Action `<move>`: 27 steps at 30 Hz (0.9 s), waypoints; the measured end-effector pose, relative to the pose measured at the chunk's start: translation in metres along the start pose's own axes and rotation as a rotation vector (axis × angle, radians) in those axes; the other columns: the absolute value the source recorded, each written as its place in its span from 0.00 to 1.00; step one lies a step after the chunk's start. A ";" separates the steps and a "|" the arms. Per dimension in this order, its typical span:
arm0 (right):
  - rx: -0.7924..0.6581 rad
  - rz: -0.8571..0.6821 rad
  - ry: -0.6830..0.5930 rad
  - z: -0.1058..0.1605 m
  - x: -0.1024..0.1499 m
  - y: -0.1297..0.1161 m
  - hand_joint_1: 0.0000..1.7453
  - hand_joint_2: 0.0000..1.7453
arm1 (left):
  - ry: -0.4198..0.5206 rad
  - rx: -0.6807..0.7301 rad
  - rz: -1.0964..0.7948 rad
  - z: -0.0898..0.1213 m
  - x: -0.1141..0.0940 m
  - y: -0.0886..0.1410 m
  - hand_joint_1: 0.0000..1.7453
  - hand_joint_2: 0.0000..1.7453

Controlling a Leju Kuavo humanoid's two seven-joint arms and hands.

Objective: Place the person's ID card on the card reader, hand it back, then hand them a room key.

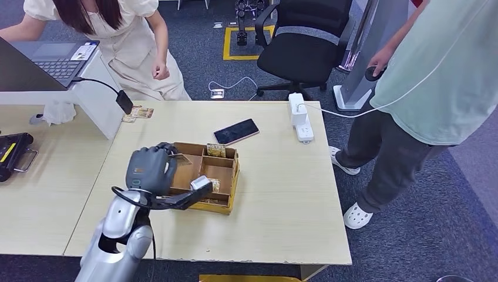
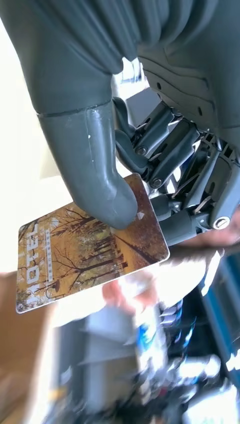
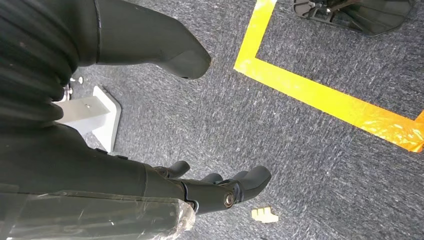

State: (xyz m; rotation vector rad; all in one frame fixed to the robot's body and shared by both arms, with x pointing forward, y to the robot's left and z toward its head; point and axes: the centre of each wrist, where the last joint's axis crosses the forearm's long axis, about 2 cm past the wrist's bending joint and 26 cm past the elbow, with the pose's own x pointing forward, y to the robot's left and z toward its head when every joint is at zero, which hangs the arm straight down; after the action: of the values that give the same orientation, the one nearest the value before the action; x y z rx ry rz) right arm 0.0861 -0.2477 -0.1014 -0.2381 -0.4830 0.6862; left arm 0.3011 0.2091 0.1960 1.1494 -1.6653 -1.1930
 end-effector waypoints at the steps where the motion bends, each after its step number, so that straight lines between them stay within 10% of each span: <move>1: 0.000 0.001 0.000 0.000 0.000 0.000 0.00 1.00 | 0.017 0.026 -0.014 -0.005 -0.007 0.008 1.00 1.00; 27: 0.024 0.071 -0.056 -0.008 0.024 -0.012 0.00 1.00 | 0.241 0.194 0.241 -0.112 -0.075 0.090 1.00 1.00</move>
State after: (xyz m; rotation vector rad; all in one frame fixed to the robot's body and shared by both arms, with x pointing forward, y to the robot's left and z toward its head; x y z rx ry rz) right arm 0.1124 -0.2418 -0.0952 -0.2146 -0.5213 0.7695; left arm 0.4065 0.2644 0.3062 1.1217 -1.7025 -0.7265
